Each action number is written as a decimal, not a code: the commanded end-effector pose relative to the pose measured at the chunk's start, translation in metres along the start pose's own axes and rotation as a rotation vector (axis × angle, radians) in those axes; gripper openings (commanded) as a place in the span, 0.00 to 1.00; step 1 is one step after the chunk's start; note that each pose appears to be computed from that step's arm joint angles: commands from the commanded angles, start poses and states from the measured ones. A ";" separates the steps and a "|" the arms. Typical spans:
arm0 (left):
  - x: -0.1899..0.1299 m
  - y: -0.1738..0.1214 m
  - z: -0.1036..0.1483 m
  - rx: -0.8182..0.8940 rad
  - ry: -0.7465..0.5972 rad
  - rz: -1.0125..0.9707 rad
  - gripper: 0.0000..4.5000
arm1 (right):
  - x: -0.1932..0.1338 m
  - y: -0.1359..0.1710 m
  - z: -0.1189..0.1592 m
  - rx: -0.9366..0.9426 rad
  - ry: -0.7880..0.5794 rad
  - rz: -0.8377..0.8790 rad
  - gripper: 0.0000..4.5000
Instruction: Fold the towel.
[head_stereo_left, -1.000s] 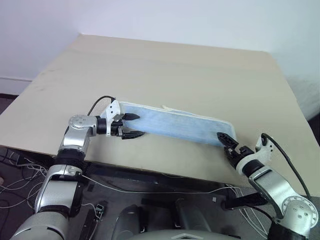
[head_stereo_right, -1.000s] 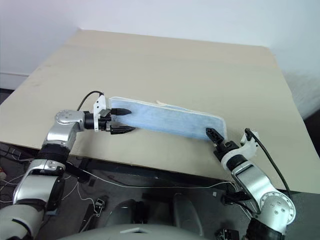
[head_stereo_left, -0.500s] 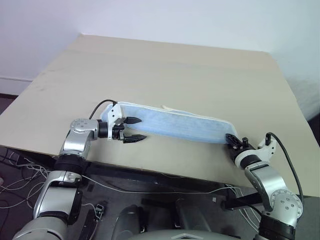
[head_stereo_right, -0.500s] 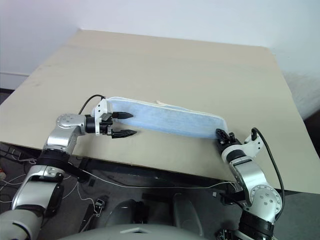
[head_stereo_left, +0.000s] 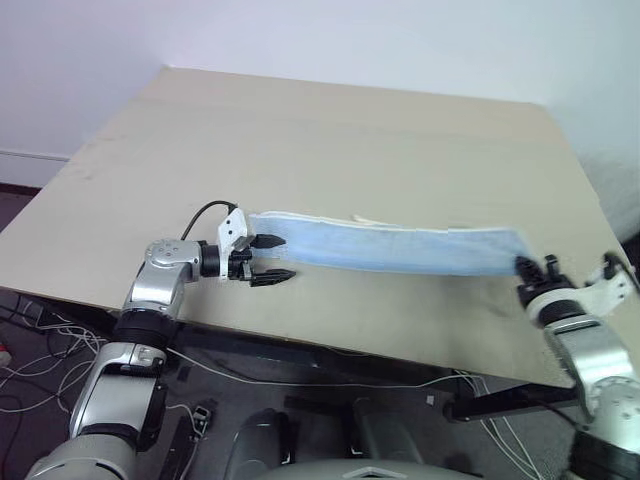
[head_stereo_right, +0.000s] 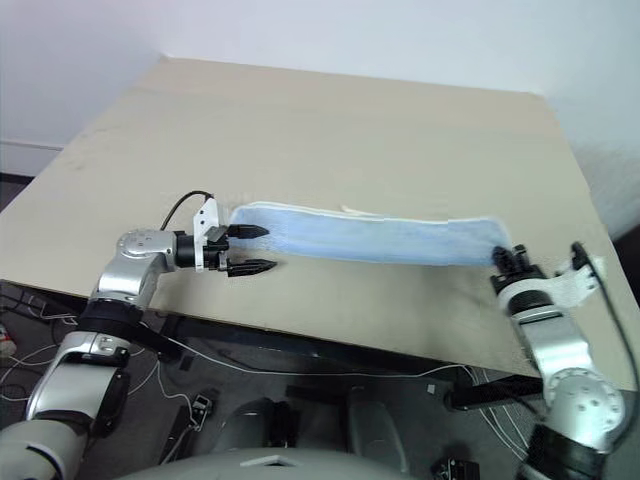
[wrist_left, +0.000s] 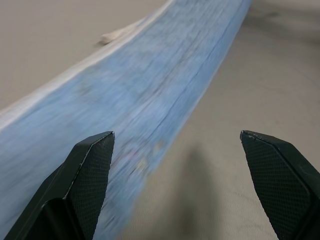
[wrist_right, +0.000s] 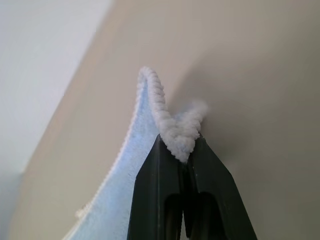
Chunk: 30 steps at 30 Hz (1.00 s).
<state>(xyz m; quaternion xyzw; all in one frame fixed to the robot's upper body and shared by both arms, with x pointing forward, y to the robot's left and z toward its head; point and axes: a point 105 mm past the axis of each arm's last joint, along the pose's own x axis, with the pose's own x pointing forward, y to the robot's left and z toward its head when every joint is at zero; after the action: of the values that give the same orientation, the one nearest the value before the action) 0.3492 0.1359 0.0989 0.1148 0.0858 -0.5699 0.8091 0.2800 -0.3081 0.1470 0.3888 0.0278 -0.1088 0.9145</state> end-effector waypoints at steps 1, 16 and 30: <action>0.001 0.002 0.010 0.030 -0.034 0.006 0.93 | -0.004 0.053 0.005 -0.329 0.021 0.190 0.01; 0.006 -0.007 0.008 0.004 -0.069 0.017 0.93 | 0.013 0.084 -0.142 -1.190 0.409 0.477 0.01; -0.019 -0.030 0.016 -0.325 -0.252 0.141 0.93 | -0.013 0.117 -0.106 -0.990 0.244 0.667 0.67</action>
<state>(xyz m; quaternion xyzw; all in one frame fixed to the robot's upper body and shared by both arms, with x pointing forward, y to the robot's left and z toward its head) 0.3156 0.1368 0.0991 -0.0533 0.0874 -0.5117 0.8530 0.2979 -0.1480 0.1286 -0.0976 0.1134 0.2535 0.9557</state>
